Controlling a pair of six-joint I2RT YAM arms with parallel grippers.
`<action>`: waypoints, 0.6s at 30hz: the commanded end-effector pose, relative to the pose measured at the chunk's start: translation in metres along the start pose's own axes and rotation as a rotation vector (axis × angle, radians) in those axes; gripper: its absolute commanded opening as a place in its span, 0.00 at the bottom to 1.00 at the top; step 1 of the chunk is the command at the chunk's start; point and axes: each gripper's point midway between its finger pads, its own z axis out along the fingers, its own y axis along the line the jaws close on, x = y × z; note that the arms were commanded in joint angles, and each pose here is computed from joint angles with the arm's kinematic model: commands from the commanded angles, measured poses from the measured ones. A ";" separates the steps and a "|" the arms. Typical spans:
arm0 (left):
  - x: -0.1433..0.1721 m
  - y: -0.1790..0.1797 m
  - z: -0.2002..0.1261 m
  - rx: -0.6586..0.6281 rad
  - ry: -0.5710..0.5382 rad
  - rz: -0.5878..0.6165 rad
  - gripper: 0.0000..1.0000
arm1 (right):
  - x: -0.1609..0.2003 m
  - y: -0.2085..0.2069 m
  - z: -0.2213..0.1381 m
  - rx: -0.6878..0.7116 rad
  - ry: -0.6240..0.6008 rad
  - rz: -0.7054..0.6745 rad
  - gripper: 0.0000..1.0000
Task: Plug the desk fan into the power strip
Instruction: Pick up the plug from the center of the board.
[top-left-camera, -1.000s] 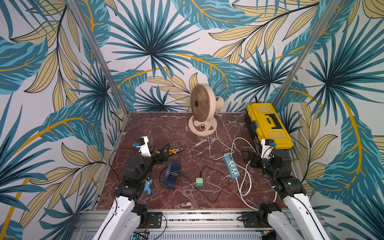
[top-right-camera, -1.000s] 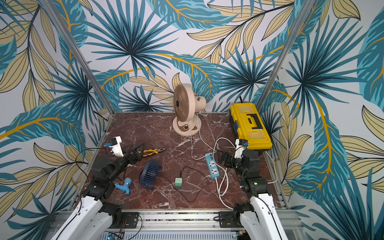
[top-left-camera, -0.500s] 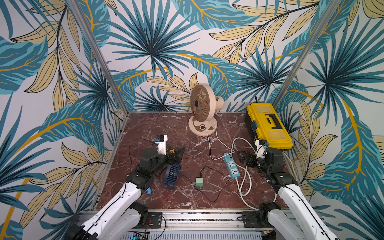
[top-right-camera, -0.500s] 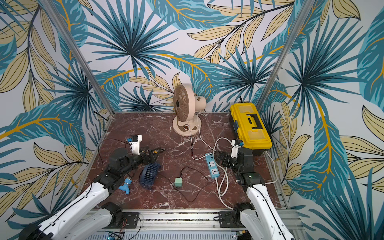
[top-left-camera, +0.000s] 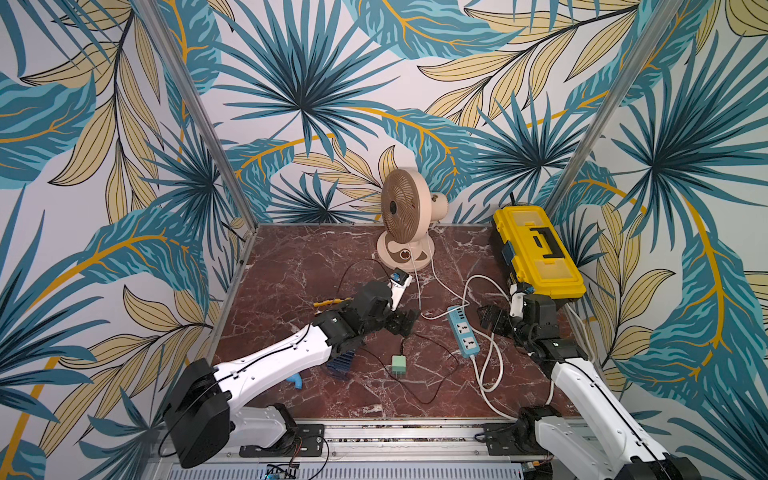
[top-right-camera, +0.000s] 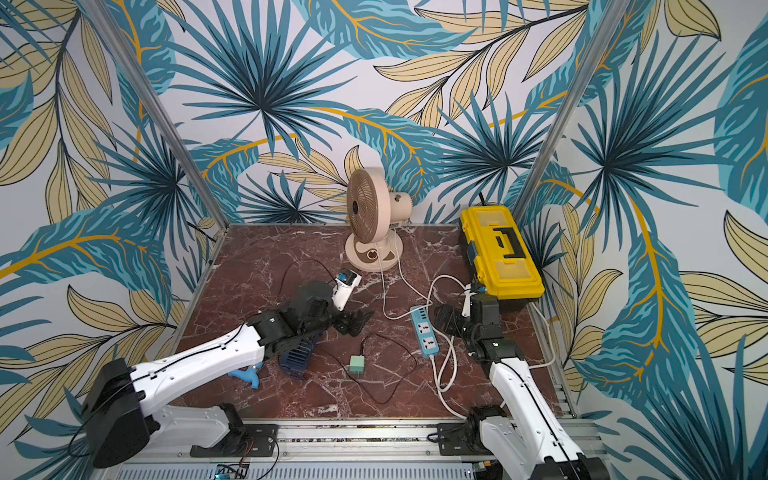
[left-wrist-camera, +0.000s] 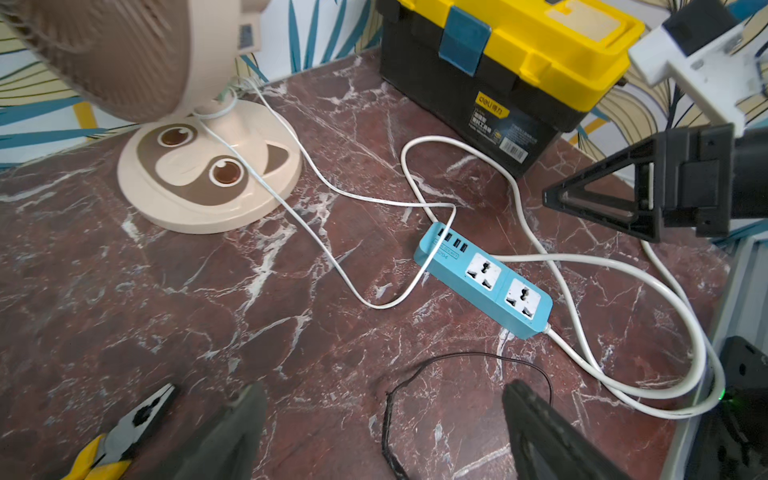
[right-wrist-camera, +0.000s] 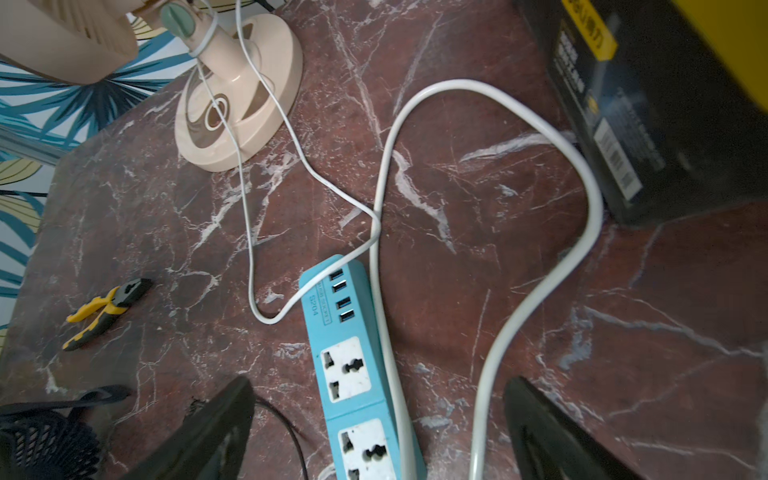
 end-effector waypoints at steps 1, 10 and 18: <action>0.013 -0.013 0.021 -0.017 0.123 0.083 0.83 | -0.003 -0.018 -0.008 0.099 -0.025 0.029 0.96; 0.004 -0.045 0.082 0.040 0.233 0.167 0.73 | -0.004 -0.031 -0.017 0.166 -0.061 0.050 0.97; 0.006 -0.050 0.136 0.033 0.334 0.287 0.83 | -0.003 -0.032 -0.016 0.170 -0.057 0.055 0.99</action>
